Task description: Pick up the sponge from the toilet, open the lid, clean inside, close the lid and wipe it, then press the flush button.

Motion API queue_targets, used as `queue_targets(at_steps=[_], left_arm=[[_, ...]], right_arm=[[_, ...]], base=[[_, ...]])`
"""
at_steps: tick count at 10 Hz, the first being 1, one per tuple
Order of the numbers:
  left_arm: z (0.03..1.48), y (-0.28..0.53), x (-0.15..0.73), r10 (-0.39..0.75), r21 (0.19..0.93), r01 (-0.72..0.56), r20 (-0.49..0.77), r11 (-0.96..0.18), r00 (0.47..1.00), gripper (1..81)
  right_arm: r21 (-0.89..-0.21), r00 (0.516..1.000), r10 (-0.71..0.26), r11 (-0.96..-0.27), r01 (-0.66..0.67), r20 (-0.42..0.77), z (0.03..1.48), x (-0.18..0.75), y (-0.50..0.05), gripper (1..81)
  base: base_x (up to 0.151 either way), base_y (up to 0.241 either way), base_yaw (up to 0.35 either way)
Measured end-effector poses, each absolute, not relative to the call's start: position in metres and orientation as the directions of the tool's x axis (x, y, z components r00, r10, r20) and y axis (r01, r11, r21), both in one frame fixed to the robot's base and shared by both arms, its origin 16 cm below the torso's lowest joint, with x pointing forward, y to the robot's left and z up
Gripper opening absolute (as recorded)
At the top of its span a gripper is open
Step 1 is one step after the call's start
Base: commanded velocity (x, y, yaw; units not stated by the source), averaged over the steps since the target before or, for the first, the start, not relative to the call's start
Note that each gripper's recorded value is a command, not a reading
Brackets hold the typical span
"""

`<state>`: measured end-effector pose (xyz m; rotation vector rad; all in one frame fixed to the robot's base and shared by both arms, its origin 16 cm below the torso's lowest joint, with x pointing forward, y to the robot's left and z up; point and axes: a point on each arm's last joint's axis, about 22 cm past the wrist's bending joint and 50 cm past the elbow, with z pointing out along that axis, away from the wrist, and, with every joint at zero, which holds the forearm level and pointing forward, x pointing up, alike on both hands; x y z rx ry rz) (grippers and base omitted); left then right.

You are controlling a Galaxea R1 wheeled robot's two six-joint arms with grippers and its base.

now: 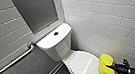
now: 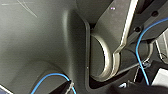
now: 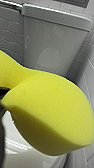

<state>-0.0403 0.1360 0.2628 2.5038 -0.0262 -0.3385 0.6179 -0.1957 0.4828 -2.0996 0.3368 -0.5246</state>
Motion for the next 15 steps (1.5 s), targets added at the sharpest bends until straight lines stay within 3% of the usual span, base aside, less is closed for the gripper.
queue_targets(at_steps=[3, 5, 10, 12, 15], left_arm=[[0.262, 0.136, -0.037, -0.093, 0.574, 0.058, -0.230, -0.817, 0.969, 81.1], [0.262, 0.136, -0.038, -0.093, 0.574, 0.059, -0.232, -0.816, 0.968, 81.1], [0.274, 0.136, -0.066, -0.092, 0.567, 0.108, -0.313, -0.817, 0.945, 81.1], [0.274, 0.136, -0.066, -0.090, 0.567, 0.111, -0.315, -0.816, 0.945, 81.1], [0.273, 0.135, -0.063, -0.089, 0.567, 0.110, -0.310, -0.816, 0.946, 81.1]], right_arm=[[-0.816, 0.882, -0.400, -0.578, -0.032, 0.249, 0.456, 0.644, -0.182, 1.0], [-0.817, 0.899, -0.355, -0.577, 0.005, 0.256, 0.447, 0.674, -0.137, 1.0], [-0.793, 0.954, -0.253, -0.608, -0.031, 0.157, 0.371, 0.689, -0.062, 1.0], [-0.800, 0.948, -0.235, -0.599, 0.031, 0.214, 0.394, 0.730, -0.034, 1.0], [-0.765, 0.947, -0.198, -0.640, 0.071, 0.253, 0.380, 0.744, -0.015, 1.0]], base=[[0.000, 0.000, 0.000], [0.000, 0.000, 0.000], [0.000, 0.000, 0.000], [0.000, 0.000, 0.000], [0.000, 0.000, 0.000]])
